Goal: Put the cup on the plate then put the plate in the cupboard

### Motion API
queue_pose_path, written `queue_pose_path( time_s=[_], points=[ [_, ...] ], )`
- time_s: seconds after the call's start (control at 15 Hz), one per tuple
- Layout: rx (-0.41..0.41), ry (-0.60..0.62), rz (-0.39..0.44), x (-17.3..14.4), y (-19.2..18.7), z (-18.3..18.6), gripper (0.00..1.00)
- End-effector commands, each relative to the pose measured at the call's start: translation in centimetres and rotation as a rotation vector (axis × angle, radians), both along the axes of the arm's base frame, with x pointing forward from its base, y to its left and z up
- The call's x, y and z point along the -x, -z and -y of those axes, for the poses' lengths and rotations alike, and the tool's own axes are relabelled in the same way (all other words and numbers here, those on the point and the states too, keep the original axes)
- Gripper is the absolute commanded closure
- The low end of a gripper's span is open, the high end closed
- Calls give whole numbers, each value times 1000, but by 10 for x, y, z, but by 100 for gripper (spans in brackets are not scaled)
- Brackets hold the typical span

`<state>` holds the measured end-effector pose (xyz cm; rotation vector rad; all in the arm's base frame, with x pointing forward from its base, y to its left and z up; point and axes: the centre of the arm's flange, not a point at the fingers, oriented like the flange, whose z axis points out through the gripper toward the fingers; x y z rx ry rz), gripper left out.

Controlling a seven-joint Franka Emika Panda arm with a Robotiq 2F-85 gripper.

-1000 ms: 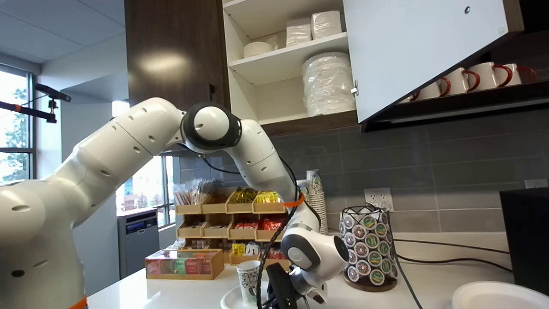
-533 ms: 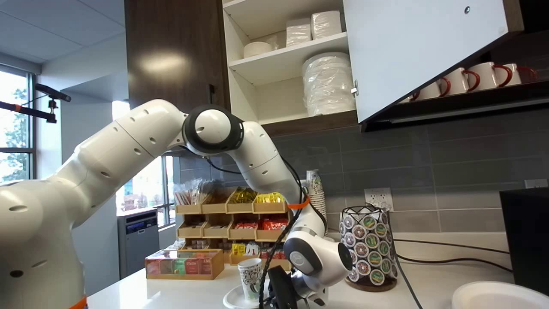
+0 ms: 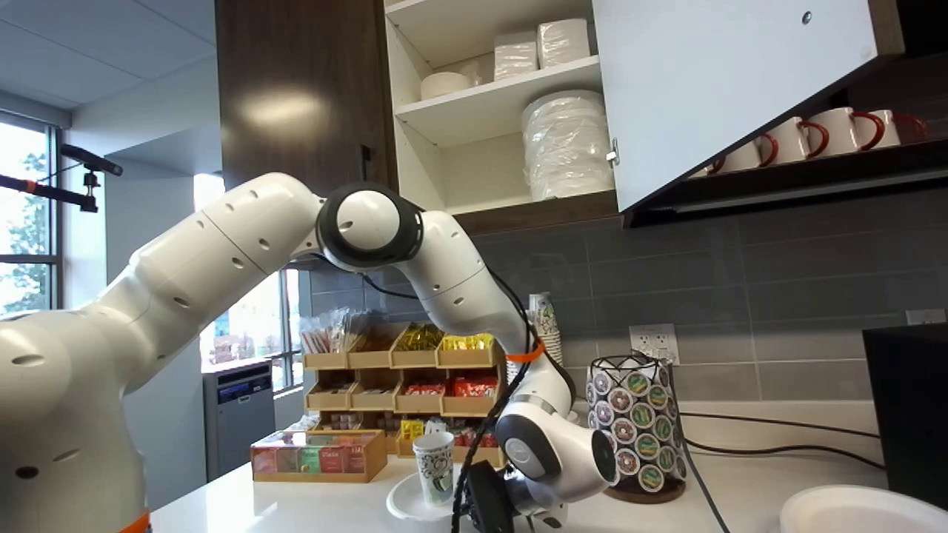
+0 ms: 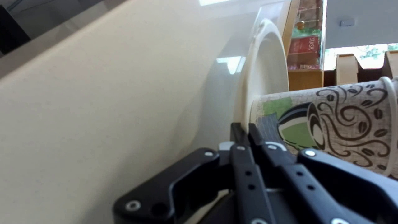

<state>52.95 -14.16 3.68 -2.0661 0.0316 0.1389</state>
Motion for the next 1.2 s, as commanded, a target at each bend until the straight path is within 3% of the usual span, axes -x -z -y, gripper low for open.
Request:
queue_pose_path(
  time_s=[0.0, 0.33, 0.73, 1.13],
  points=[
    [-63, 13, 43, 0, -1, 6, 95],
    [-76, 16, 85, 4, -24, 16, 95],
    [-37, 8, 139, 6, -78, 26, 95],
    [-87, -11, 164, 10, -139, 28, 94]
  ],
)
